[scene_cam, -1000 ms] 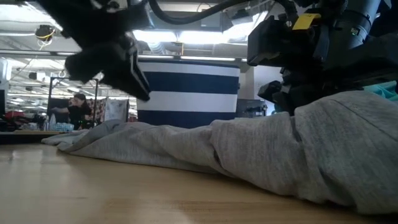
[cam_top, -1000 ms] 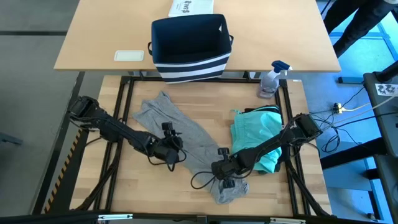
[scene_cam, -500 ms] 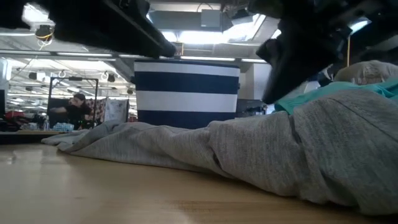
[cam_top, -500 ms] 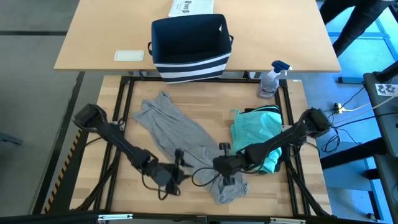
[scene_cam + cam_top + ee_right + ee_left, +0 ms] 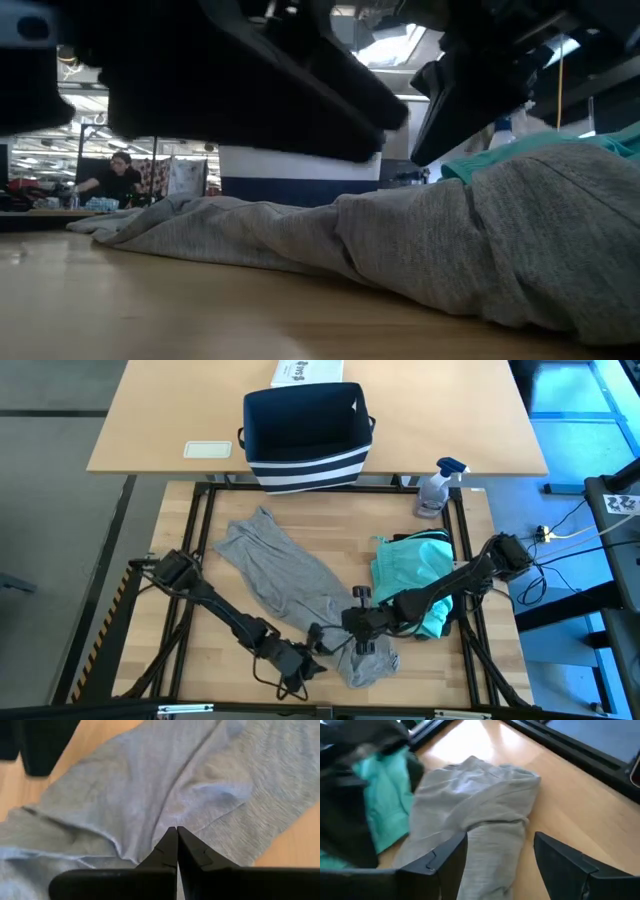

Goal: Fold Laundry from Bin

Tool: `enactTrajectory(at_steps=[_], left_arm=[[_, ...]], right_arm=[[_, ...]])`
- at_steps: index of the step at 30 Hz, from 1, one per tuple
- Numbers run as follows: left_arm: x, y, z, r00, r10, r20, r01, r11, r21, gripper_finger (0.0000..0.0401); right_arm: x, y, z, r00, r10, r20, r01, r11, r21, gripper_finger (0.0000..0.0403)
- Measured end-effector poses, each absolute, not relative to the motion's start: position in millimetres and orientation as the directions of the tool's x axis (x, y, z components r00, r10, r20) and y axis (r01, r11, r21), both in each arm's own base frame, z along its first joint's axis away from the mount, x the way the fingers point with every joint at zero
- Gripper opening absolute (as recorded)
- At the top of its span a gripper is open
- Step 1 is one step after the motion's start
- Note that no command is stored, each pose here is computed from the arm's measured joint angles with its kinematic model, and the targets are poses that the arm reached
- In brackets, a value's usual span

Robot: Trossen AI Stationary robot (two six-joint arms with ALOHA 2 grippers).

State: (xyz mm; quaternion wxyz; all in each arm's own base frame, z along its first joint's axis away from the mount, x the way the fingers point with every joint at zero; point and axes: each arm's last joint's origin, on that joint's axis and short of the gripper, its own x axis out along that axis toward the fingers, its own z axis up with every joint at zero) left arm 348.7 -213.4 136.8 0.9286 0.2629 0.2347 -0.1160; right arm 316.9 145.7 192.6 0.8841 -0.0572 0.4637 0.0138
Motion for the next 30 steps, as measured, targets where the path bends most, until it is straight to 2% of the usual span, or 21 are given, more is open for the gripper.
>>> enactTrajectory(at_steps=[5,14,22,30], left_arm=[[356.6,-208.6,128.1,0.821,-0.042,-0.569,0.357,0.816,0.455,0.0248],[359.7,-201.4,124.3,0.807,0.004,-0.591,0.351,0.802,0.484,0.0295],[360.5,-193.1,120.9,0.781,0.038,-0.624,0.367,0.780,0.507,0.0301],[366.6,-181.9,109.8,0.752,0.030,-0.659,0.389,0.786,0.480,0.0302]], right_arm=[[320.2,138.3,192.6,0.568,-0.041,-0.822,-0.022,0.998,-0.065,0.0001],[317.9,134.2,204.7,0.595,-0.038,-0.803,-0.022,0.998,-0.063,0.0001],[311.4,130.3,226.7,0.653,-0.046,-0.756,-0.010,0.998,-0.069,0.0001],[310.6,129.7,229.3,0.660,-0.050,-0.750,-0.006,0.997,-0.072,0.0001]])
